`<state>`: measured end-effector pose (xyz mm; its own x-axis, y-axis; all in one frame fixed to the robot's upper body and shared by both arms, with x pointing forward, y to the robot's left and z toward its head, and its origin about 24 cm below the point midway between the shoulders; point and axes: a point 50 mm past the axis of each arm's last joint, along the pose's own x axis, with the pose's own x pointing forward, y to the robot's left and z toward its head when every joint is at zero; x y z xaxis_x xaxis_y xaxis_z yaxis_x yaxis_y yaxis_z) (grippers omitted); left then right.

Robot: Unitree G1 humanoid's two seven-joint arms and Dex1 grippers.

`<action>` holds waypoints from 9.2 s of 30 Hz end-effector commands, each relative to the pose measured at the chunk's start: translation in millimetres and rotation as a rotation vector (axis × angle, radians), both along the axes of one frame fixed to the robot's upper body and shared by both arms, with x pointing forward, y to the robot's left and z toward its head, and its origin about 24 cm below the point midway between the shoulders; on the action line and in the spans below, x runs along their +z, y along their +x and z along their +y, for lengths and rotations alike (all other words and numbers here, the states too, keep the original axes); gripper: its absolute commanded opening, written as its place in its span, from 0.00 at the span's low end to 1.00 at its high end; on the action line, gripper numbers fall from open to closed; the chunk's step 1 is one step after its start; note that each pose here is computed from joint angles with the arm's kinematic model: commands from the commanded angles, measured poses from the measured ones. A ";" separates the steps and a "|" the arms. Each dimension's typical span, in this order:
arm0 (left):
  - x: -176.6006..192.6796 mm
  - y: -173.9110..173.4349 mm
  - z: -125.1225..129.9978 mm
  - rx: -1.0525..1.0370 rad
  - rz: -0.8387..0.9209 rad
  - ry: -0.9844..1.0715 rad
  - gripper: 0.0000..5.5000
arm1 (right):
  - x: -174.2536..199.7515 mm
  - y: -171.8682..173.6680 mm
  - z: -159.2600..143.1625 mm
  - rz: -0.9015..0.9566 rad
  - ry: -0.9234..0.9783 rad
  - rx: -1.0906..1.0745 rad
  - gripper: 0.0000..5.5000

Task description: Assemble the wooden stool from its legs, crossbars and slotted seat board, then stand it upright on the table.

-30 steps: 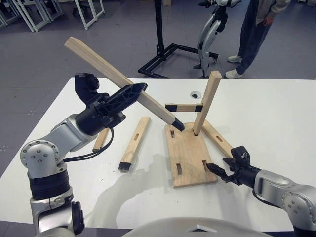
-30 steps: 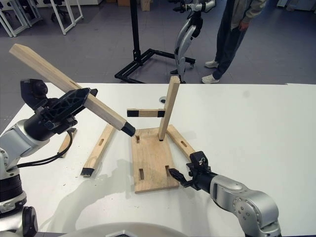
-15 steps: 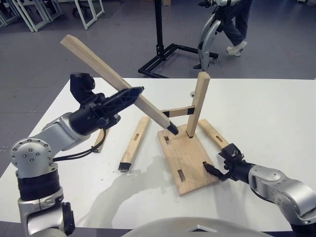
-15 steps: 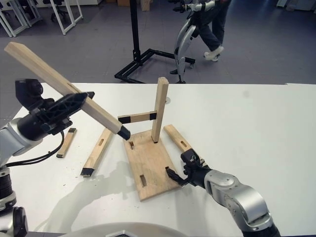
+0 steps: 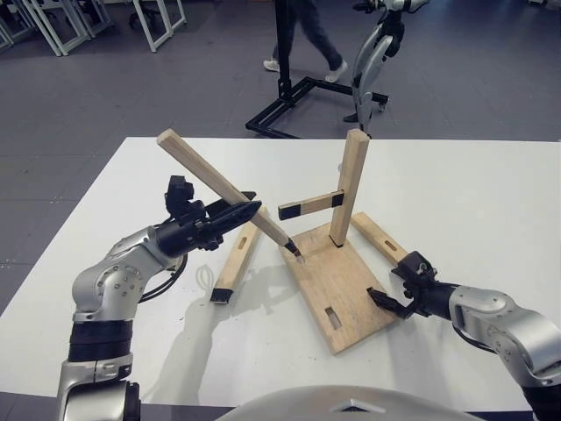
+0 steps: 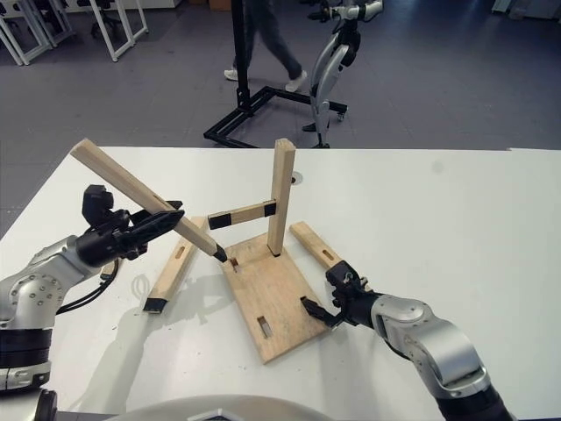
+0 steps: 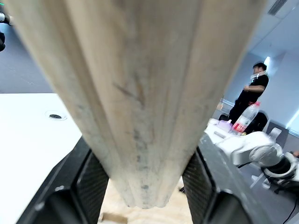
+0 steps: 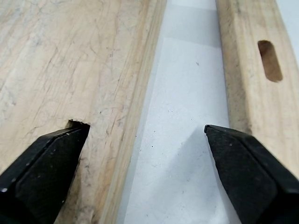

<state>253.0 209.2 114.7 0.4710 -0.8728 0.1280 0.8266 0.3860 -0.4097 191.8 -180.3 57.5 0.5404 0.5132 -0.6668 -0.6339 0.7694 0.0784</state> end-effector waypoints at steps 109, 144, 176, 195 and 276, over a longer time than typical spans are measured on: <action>-112.4 25.0 -31.8 -0.200 0.103 0.600 0.37 | 140.3 98.5 154.1 -0.596 0.542 -0.023 0.43; -89.4 40.3 -33.7 -0.359 -0.047 0.573 0.37 | 86.1 71.7 18.9 -0.198 0.105 0.287 0.43; -11.5 76.3 11.9 -0.564 -0.104 0.845 0.82 | -14.7 18.2 45.0 -0.069 0.015 0.688 0.43; 110.3 30.4 -107.1 0.450 -0.008 0.080 0.54 | -27.2 12.2 42.0 -0.067 -0.014 0.523 0.43; 69.2 -0.2 -10.4 0.413 0.129 -0.146 0.54 | 32.7 8.0 -31.9 0.075 0.097 0.332 0.43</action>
<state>252.1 194.6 191.0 0.7771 -0.5949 0.2055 0.5842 0.5603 -0.5872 201.8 -207.4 95.2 0.2953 0.7399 -0.6045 -0.8298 0.5122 0.2216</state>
